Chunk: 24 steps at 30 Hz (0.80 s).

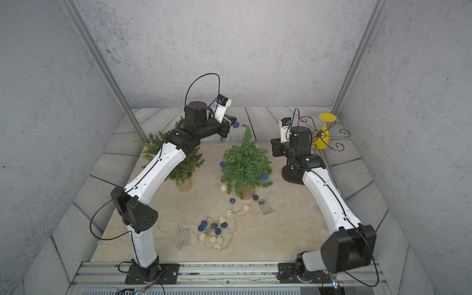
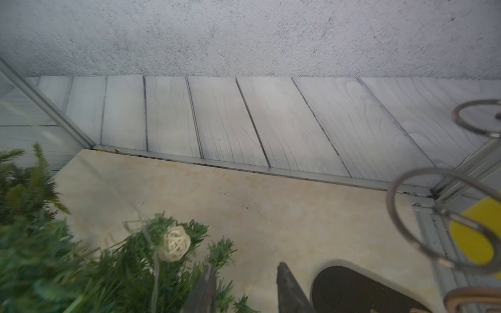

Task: Wrap string light around the christmas tree
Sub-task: Wrap the light string around the Christmas tree.

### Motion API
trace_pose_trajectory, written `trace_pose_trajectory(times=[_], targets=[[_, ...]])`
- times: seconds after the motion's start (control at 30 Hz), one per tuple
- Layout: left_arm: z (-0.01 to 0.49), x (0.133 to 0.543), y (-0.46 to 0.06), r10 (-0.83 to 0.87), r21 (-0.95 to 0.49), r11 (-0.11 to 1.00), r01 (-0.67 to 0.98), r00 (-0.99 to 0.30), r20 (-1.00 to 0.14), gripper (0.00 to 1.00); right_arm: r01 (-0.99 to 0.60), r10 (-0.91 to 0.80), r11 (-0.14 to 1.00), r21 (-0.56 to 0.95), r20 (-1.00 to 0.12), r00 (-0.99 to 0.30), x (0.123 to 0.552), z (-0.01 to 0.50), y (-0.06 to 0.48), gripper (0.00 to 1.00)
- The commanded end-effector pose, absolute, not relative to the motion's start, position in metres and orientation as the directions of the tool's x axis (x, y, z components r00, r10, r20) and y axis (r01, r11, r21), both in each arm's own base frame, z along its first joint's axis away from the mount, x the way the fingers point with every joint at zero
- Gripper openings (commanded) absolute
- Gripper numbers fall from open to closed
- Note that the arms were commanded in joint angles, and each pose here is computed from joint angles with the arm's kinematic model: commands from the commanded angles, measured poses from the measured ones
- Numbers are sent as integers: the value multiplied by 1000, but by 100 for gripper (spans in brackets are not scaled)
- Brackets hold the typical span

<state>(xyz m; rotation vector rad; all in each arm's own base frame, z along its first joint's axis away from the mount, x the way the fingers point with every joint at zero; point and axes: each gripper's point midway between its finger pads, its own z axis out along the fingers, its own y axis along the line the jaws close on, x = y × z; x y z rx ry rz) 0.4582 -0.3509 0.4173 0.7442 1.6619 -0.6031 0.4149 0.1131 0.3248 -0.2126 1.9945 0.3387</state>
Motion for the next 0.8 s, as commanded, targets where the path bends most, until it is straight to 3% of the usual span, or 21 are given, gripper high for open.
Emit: trace_pose_trajectory(times=[0.0, 0.37, 0.77], targets=[[415, 461, -352, 153, -11, 663, 748, -150, -977, 0, -342, 74, 911, 231, -907, -415, 380, 337, 120, 39], [415, 454, -349, 153, -11, 664, 748, -149, -977, 0, -385, 71, 869, 310, -849, -524, 343, 252, 128, 37], [417, 455, -346, 149, -9, 677, 736, -149, -977, 0, -290, 172, 878, 380, -818, -549, 321, 211, 114, 34]])
